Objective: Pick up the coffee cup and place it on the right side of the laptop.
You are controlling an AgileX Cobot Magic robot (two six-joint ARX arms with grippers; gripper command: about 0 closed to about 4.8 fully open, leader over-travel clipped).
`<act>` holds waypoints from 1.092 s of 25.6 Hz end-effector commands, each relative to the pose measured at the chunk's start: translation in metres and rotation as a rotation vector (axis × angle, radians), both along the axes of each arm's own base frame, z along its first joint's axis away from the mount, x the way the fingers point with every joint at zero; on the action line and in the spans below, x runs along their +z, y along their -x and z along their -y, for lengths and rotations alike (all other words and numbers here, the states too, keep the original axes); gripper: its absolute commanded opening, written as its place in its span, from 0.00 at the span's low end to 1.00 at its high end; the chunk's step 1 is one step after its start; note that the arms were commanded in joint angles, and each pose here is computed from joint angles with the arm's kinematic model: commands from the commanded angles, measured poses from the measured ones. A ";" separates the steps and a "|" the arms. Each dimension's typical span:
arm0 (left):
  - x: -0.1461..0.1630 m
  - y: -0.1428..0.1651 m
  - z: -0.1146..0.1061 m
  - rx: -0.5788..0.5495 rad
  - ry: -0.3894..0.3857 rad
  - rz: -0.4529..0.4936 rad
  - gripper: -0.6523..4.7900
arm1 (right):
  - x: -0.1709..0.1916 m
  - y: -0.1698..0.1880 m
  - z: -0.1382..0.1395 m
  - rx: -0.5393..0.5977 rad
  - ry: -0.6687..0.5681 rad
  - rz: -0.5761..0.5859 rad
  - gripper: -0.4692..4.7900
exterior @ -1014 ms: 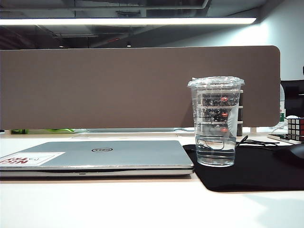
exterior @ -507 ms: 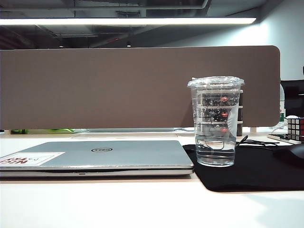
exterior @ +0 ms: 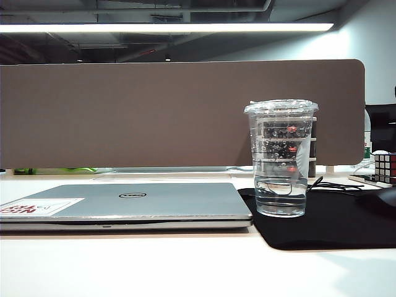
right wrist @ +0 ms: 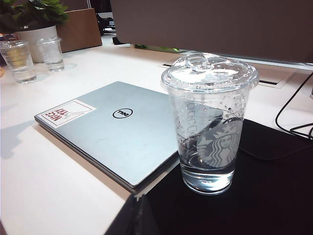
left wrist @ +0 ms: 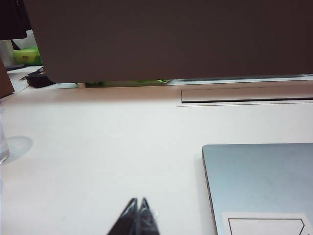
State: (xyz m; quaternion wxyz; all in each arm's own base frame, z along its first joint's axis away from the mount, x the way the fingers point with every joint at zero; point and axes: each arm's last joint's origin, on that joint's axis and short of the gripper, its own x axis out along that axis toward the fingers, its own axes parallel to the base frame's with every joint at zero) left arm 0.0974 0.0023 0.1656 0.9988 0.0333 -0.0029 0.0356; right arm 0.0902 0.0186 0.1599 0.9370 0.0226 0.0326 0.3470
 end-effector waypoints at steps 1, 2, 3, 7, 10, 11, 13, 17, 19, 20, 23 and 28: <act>0.002 0.000 0.000 -0.005 0.003 0.012 0.11 | -0.001 0.000 0.000 -0.002 0.000 0.010 0.09; 0.002 0.000 0.000 -0.005 0.003 0.012 0.11 | -0.001 0.000 0.000 -0.002 0.000 0.010 0.09; 0.002 0.000 0.000 -0.005 0.003 0.012 0.11 | -0.001 0.000 0.000 -0.002 0.000 0.010 0.09; 0.002 0.000 0.000 -0.005 0.003 0.012 0.11 | -0.001 0.000 0.000 -0.003 0.000 0.010 0.09; 0.002 0.000 0.000 -0.005 0.003 0.012 0.11 | -0.001 0.000 0.000 -0.002 0.000 0.010 0.09; 0.002 0.000 0.000 -0.005 0.003 0.012 0.11 | -0.001 0.000 0.000 -0.004 0.001 0.008 0.09; 0.002 0.000 0.000 -0.005 0.003 0.012 0.11 | -0.004 -0.001 0.002 -0.072 0.005 -0.020 0.09; 0.002 0.000 0.000 -0.005 0.003 0.012 0.11 | -0.005 -0.004 0.007 -0.275 0.021 -0.034 0.09; 0.002 0.000 0.000 -0.005 0.003 0.012 0.11 | -0.005 -0.006 0.010 -0.388 0.031 -0.036 0.09; 0.002 0.000 0.000 -0.005 0.003 0.012 0.11 | -0.005 -0.006 0.010 -0.399 0.031 -0.036 0.09; 0.002 0.000 0.000 -0.005 0.004 0.012 0.11 | -0.006 -0.006 0.010 -0.401 0.032 -0.038 0.09; 0.002 0.000 0.000 -0.005 0.003 0.012 0.11 | -0.006 -0.006 0.010 -0.401 0.032 -0.039 0.09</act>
